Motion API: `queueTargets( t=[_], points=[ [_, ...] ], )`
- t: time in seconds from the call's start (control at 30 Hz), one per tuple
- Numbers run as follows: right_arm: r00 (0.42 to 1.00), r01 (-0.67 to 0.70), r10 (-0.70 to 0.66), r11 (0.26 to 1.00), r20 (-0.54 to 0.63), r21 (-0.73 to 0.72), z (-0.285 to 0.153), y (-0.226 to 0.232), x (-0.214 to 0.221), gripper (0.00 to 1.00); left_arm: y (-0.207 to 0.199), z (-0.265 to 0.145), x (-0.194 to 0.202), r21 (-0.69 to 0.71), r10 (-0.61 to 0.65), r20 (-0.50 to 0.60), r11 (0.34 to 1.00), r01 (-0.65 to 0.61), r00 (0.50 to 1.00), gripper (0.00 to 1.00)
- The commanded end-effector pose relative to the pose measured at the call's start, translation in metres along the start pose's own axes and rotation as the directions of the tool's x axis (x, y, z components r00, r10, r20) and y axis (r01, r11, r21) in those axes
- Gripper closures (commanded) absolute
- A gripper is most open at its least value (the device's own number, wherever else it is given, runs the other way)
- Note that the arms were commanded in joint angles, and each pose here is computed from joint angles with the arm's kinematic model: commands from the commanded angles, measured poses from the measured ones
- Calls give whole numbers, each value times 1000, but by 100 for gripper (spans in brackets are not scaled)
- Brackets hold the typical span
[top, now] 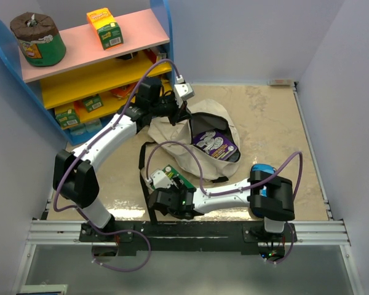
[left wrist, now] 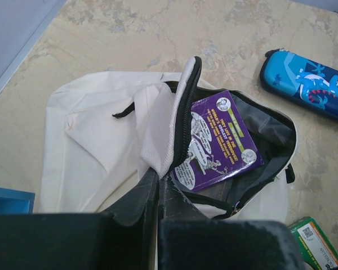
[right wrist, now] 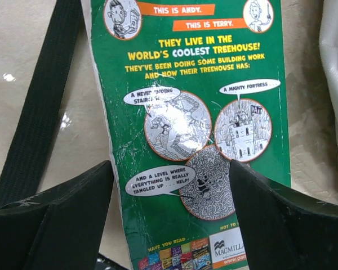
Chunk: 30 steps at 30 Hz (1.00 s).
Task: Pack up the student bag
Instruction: Move the book to the center of the board, then pick up the book from the center of the board.
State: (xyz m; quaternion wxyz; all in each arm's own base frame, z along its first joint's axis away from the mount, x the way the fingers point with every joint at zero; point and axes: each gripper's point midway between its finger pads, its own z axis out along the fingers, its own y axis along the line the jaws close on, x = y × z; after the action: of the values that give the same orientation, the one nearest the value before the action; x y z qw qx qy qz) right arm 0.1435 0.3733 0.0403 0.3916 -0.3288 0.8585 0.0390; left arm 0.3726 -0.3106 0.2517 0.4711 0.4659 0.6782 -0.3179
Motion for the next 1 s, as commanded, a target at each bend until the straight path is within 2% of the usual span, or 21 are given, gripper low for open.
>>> queueTargets(
  t=[0.0,0.07,0.3,0.37,0.53,0.63,0.73,0.83,0.97],
  points=[
    [999,-19,20,1000,29,-20,7,-6,-15,18,2,-16,-31,-25,57,80,998,-56,995,100],
    [1000,-31,31,999,1,-45,12,-6,-5,21,2,-16,-31,-25,59,80,998,-57,995,100],
    [993,-102,83,967,-87,-235,18,16,24,41,1,-17,-30,-22,62,74,998,-61,995,100],
    [989,-116,84,952,-122,-285,18,22,32,52,0,-17,-30,-17,62,73,998,-61,995,100],
    [970,-190,128,928,-206,-320,27,16,51,68,-2,-18,-29,-11,61,71,998,-60,996,100],
    [966,-198,135,934,-221,-297,31,10,58,99,-3,-19,-29,-8,64,70,998,-64,995,100],
    [967,-191,136,948,-216,-255,32,2,57,100,-4,-18,-25,-6,61,63,998,-60,996,100],
    [976,-181,147,959,-162,-220,26,-6,37,100,-4,-18,-21,-7,58,57,998,-58,997,100],
    [985,-170,173,969,1,-178,-12,-17,-24,100,-5,-17,-14,-5,57,43,998,-57,997,100]
  ],
)
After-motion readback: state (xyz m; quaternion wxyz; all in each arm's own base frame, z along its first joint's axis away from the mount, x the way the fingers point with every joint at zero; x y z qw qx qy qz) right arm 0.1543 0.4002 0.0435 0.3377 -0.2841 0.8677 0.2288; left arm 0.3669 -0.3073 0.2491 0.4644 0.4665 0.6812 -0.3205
